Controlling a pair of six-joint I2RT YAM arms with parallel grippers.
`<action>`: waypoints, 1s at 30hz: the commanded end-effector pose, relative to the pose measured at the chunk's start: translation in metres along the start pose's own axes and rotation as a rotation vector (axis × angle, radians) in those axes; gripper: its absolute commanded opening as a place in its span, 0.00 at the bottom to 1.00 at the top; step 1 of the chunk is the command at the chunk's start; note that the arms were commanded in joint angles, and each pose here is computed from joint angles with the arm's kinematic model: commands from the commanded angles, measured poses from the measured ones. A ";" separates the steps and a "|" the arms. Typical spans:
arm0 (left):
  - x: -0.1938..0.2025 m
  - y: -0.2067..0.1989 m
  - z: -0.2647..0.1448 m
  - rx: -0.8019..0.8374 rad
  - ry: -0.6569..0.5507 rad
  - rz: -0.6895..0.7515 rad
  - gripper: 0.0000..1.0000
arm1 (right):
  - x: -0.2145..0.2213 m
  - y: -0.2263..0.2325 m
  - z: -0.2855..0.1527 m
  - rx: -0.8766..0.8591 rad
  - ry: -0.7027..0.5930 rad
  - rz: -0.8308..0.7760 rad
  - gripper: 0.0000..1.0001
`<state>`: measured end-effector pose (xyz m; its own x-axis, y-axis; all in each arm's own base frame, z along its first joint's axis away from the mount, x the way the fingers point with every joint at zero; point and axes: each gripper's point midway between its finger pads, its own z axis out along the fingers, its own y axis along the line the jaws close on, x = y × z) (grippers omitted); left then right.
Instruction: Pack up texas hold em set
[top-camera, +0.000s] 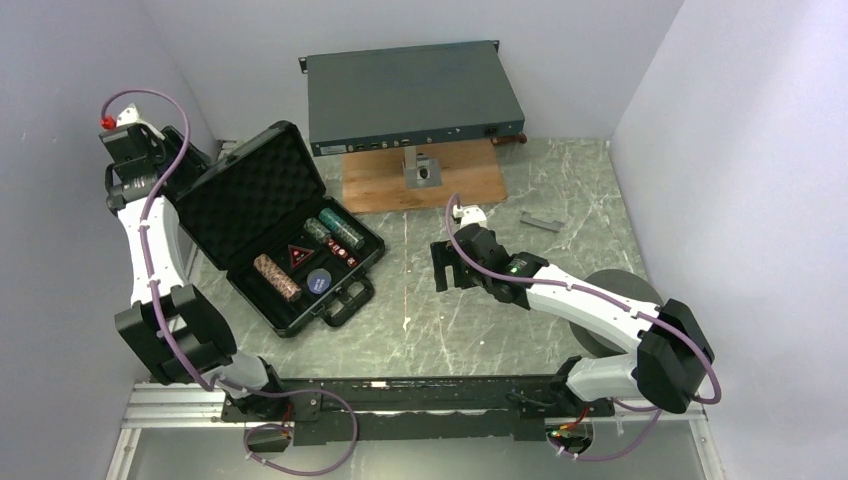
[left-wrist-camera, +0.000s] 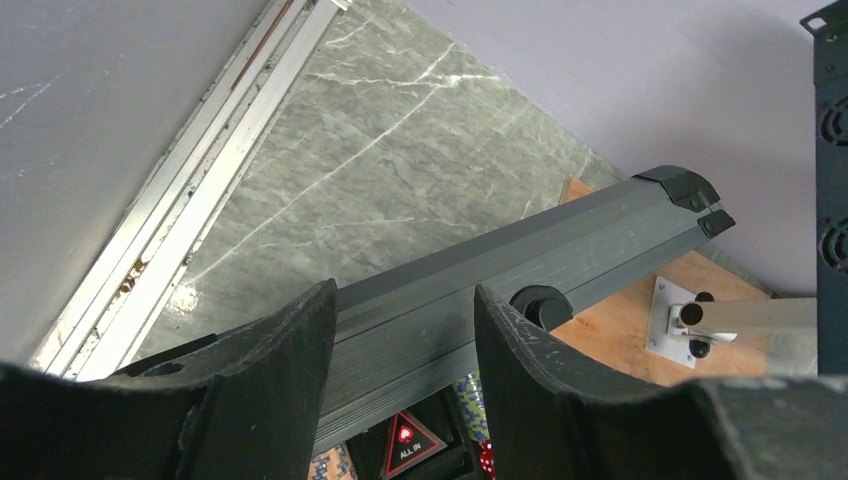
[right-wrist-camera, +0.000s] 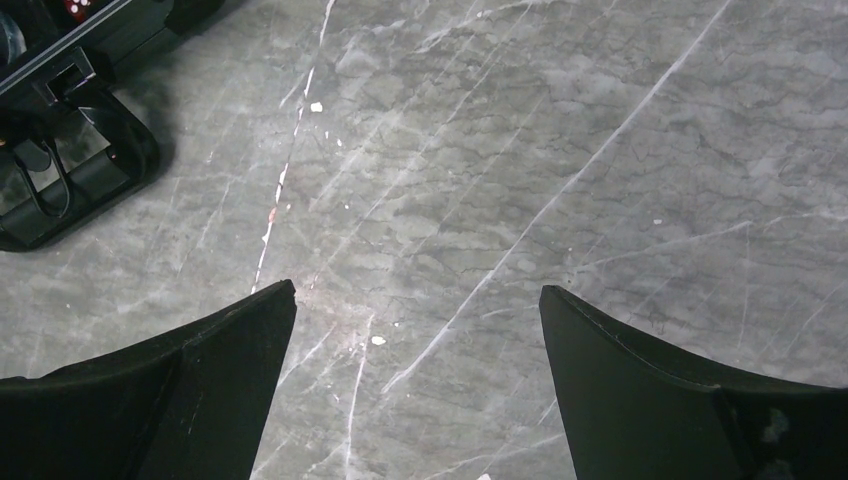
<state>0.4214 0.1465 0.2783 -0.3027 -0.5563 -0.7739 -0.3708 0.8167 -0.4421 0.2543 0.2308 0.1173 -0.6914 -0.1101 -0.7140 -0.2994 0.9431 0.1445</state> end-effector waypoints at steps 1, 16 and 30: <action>0.038 -0.013 -0.015 0.043 0.120 -0.002 0.58 | -0.011 0.007 -0.008 -0.037 -0.030 0.008 0.95; 0.061 -0.018 -0.028 0.080 0.148 -0.010 0.58 | -0.009 0.008 -0.008 -0.044 -0.023 0.012 0.95; 0.109 -0.012 -0.058 0.087 0.212 0.014 0.58 | -0.008 0.009 -0.009 -0.049 -0.019 0.017 0.95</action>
<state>0.3774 0.1035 0.2934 -0.2508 -0.4845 -0.8381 -0.2496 0.8688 -0.4276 0.2513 0.2331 0.1164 -0.6997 -0.1143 -0.7053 -0.3112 0.9373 0.1568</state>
